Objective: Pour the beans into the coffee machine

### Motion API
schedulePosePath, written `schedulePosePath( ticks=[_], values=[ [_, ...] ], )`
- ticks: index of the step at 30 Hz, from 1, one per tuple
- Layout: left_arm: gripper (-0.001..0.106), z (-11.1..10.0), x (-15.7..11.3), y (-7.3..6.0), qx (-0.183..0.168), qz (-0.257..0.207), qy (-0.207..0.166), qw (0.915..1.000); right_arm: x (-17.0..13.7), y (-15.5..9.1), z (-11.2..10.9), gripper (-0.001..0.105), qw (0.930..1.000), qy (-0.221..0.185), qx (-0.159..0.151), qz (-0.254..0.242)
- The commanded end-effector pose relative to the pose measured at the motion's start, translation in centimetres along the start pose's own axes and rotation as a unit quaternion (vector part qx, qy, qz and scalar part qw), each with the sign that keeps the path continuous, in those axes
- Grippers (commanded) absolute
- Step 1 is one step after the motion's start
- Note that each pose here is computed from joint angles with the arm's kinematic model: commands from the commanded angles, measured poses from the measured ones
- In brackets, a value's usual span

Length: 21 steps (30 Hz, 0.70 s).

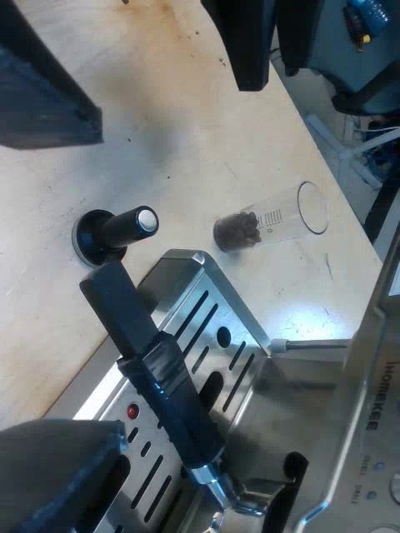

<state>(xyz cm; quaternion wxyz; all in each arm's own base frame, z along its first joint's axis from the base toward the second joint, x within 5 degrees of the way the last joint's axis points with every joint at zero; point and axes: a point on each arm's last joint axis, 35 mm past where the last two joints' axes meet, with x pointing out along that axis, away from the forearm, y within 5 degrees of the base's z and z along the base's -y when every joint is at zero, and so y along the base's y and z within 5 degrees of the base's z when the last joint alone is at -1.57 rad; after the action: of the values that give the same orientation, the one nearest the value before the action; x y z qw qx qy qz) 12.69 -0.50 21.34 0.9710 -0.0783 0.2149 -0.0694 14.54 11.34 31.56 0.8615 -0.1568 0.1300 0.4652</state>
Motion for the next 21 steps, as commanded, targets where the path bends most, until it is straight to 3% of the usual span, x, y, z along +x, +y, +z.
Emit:
schedulePosePath(
  ticks=[1, 5, 10, 21],
  values=[
    [0.09, -0.5, 0.3, 0.1, 0.002, 0.001, -0.017, 0.9999, -0.2, -0.1, 0.6, 0.068, 0.9998, -0.015, -0.011, -0.001],
    [0.09, -1.5, 0.8, 0.3, 0.002, -0.002, -0.039, 0.9992, -0.2, -0.1, 0.6, 0.068, 0.9998, -0.015, -0.011, -0.001],
    [0.09, -1.1, 1.3, 0.3, 0.001, -0.005, -0.059, 0.9983, -0.2, -0.1, 0.6, 0.068, 0.9998, -0.015, -0.011, -0.001],
    [0.09, -1.4, 4.5, 1.0, -0.003, -0.002, -0.038, 0.9993, -0.2, -0.1, 0.6, 0.068, 0.9998, -0.015, -0.011, -0.001]
  ],
)
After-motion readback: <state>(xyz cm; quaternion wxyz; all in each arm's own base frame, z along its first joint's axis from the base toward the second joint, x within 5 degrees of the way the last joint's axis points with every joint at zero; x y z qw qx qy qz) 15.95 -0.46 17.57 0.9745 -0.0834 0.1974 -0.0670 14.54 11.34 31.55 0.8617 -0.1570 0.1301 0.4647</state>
